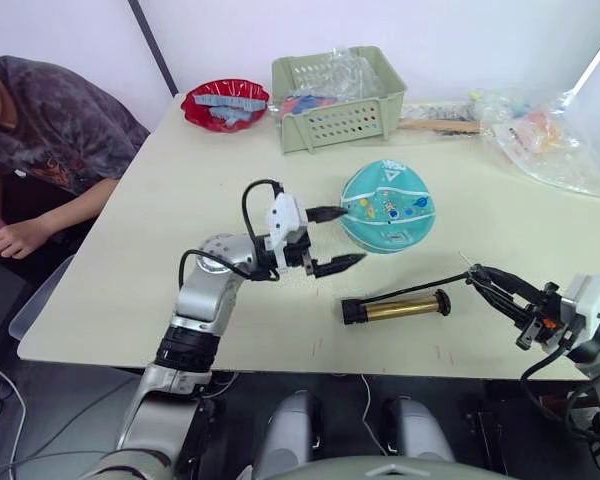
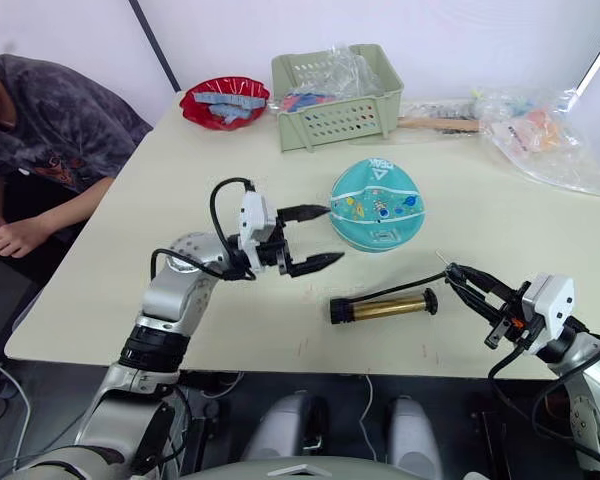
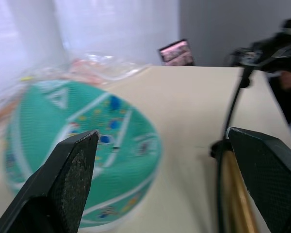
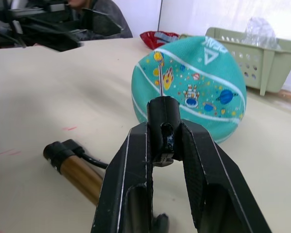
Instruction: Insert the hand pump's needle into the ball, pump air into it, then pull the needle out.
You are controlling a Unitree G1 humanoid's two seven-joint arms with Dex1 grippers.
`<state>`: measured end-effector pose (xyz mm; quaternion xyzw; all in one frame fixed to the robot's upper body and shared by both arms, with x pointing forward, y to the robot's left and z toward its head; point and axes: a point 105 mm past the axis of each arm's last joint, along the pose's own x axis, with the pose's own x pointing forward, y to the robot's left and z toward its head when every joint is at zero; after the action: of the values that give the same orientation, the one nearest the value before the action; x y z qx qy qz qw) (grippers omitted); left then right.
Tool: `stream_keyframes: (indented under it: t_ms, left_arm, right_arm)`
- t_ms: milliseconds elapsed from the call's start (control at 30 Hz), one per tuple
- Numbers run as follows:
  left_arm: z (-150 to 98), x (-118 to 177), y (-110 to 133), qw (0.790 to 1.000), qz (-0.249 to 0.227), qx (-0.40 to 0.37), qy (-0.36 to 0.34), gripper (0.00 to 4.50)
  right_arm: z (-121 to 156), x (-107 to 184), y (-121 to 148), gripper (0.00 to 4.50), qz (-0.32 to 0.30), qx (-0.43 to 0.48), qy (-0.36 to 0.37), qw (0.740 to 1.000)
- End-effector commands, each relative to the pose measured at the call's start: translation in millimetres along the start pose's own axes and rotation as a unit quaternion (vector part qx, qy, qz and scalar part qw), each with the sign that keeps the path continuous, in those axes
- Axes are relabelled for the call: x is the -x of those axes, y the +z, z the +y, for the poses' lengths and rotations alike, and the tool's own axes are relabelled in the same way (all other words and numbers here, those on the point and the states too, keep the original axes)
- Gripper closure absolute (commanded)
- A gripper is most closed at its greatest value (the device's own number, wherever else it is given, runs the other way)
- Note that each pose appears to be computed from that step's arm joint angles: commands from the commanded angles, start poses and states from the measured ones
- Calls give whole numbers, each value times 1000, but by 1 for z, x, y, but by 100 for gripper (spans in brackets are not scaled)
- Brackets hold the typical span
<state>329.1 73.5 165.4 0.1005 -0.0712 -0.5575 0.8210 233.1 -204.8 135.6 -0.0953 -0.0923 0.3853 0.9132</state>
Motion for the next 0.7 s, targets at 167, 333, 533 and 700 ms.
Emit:
stream_keyframes:
  t_ms: [167,333,533,700]
  left_arm:
    - [36,-12,21,994,23,7,104,1]
    - [63,-24,16,986,59,14,154,1]
    - [69,-47,9,986,80,23,148,1]
    - [71,-60,1,984,98,28,145,1]
  right_arm:
    - [-1,-1,10,418,-24,18,-4,1000]
    - [0,-6,13,418,-35,20,-2,999]
    - [0,-10,16,418,-40,22,-2,999]
    - [1,-12,19,418,-43,24,-5,999]
